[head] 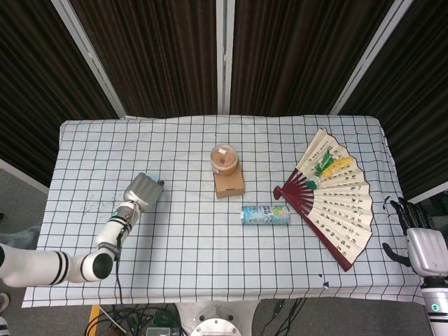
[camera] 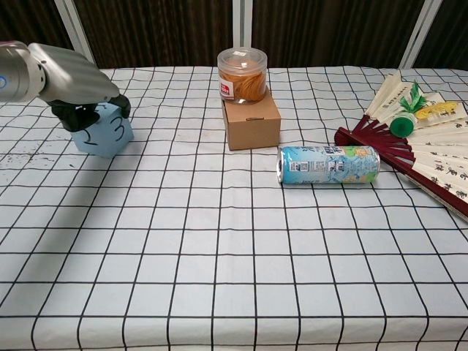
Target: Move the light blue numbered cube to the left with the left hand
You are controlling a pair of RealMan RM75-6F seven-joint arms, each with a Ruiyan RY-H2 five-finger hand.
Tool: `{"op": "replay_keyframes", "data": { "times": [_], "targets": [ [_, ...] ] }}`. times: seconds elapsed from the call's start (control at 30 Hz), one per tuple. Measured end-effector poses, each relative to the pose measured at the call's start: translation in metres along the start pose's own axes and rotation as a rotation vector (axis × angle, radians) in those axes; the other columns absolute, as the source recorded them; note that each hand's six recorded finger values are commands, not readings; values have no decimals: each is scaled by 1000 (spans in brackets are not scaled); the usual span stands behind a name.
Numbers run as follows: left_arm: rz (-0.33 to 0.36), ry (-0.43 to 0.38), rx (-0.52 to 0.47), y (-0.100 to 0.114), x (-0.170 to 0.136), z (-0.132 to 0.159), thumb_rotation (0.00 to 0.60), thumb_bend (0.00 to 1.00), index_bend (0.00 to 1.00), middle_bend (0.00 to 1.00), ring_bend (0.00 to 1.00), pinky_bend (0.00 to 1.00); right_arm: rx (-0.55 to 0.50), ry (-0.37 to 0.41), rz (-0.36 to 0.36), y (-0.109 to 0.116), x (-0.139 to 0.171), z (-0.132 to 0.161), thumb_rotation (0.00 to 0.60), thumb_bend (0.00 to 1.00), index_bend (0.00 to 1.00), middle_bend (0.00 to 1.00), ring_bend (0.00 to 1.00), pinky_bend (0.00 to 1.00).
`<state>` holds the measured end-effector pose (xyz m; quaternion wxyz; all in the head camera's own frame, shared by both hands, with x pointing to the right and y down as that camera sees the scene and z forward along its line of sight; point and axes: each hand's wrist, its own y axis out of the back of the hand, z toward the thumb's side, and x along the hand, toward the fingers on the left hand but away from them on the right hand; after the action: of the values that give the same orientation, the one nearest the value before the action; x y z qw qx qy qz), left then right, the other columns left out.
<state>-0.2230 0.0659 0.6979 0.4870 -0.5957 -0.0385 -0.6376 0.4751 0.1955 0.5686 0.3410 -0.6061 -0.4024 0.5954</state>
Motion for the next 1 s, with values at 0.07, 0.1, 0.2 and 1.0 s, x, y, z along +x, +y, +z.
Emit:
{"op": "replay_keyframes", "data": {
  "times": [0.07,0.1,0.2,1.0],
  "targets": [
    [-11,14,-4,0,5,-5,600,669,188,858,900,932,0,-2,-1,0,0,0,600,202,0,0,0,0],
    [-13,20,-5,1,7,-7,600,670,188,859,900,931,0,-3,-1,0,0,0,600,202,0,0,0,0],
    [-15,32,-8,3,11,-12,600,669,188,859,900,931,2,-4,2,-1,-1,0,600,202,0,0,0,0],
    [-145,185,-57,-19,31,-65,600,678,222,860,902,932,6,0,3,-1,0,4,600,202,0,0,0,0]
  ]
}}
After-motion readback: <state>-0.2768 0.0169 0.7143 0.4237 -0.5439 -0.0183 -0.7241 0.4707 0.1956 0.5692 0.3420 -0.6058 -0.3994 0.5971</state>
